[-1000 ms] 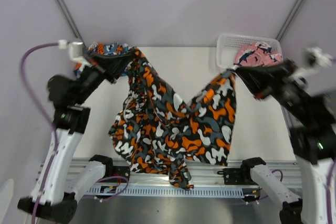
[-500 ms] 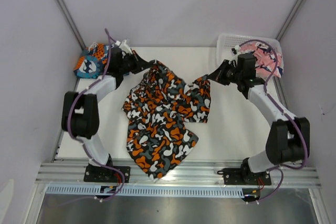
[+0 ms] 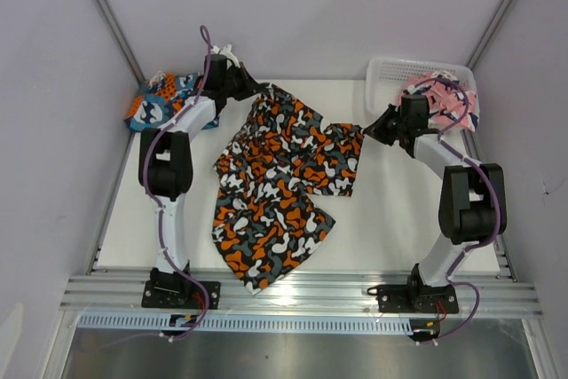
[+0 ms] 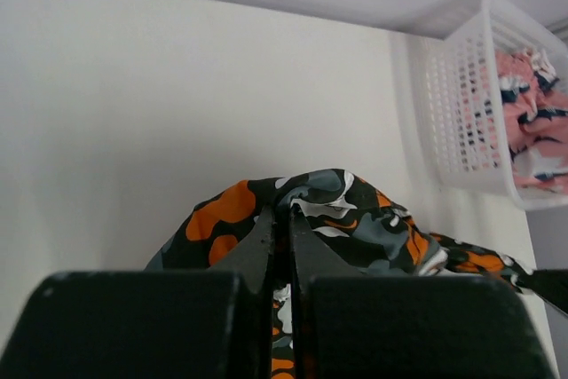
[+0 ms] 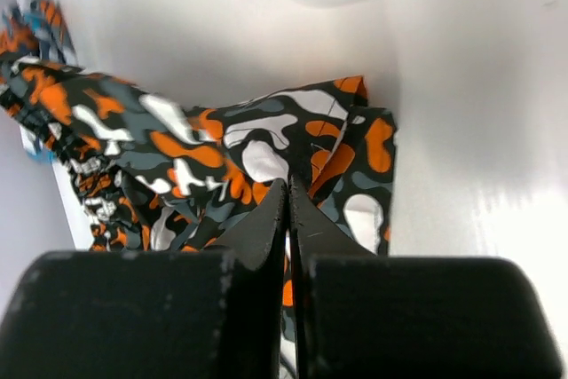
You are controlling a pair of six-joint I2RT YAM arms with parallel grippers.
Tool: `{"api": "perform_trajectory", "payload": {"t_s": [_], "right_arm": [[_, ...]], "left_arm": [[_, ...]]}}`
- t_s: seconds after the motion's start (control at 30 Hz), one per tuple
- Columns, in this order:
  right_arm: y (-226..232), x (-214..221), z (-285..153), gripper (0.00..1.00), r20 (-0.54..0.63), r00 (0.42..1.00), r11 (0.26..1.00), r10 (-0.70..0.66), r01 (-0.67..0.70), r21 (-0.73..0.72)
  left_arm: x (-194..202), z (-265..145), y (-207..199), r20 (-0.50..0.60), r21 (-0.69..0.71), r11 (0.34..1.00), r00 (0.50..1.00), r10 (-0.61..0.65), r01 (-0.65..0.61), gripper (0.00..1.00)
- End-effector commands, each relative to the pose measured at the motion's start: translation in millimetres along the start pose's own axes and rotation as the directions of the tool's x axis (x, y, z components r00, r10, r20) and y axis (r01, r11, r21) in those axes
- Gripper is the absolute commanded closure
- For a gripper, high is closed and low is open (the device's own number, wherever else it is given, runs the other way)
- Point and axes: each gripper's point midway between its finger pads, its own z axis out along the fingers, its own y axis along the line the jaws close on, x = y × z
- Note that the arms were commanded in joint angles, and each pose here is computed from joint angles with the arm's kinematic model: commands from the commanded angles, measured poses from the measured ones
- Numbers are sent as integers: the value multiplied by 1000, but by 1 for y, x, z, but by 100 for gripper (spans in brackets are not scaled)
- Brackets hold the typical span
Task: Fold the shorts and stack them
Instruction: Flatten the shorts out
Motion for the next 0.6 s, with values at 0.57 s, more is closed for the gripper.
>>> {"api": "perform_trajectory", "payload": {"t_s": [0.57], "right_arm": [[-54, -18, -8, 100, 89, 996, 969, -25, 2, 249]], "left_arm": [[-27, 35, 79, 66, -215, 968, 991, -115, 127, 100]]}}
